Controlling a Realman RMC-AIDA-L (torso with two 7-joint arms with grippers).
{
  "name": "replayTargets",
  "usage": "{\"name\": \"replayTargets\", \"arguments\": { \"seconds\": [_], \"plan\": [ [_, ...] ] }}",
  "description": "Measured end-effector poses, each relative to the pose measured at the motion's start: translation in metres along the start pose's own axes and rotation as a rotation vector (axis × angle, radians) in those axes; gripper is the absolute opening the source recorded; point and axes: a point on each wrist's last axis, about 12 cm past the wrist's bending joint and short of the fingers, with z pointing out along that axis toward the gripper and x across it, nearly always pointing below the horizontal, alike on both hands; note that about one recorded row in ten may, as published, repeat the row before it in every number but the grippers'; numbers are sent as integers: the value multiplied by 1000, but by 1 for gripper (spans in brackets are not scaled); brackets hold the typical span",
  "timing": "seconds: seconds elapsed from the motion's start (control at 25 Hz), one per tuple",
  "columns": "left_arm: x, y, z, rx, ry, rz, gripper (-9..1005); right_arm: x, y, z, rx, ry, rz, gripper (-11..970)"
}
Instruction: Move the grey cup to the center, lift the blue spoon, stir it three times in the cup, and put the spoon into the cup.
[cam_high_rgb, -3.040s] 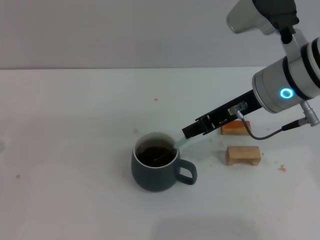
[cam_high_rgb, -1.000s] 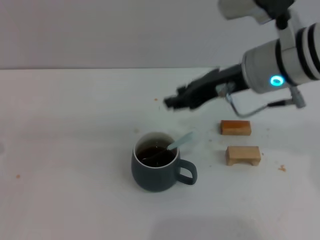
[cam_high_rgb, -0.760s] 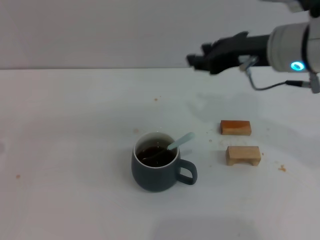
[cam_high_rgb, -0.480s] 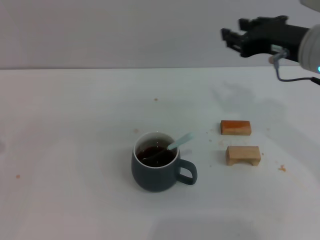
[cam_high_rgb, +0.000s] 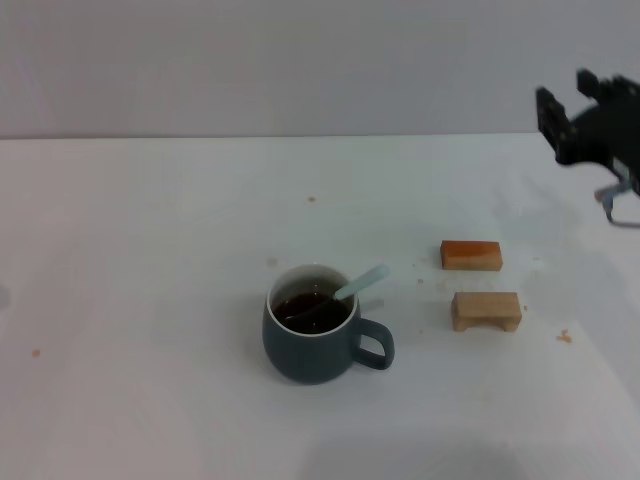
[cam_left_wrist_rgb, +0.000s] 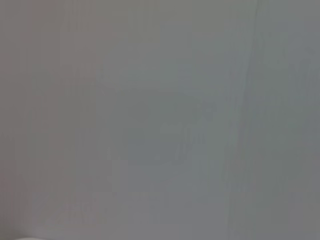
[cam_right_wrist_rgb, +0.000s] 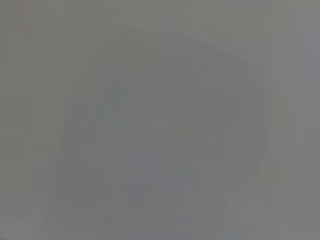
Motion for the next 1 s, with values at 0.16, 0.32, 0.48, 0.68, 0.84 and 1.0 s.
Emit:
{"name": "replayTargets", "arguments": {
  "seconds": [0.16,0.32,0.48,0.68,0.84,1.0],
  "plan": [
    [1,-2,0,1,3,-3,-2,35,10,-4,112,-35,-9,423],
    [1,-2,0,2,3,-5,-2,52,16,-6,168,-70,-8,417],
    [2,-4,0,3,3,-8,-2,71,23,-12,168,-166,70,405],
    [2,-3,-1,0,3,-10,-2,77,32,-13,135,-183,80,398],
    [3,-3,-2,-2,6,-11,-2,87,40,-14,112,-163,81,392],
    [4,-3,-3,-6,8,-13,-2,91,40,-19,123,-173,104,389]
  ]
}}
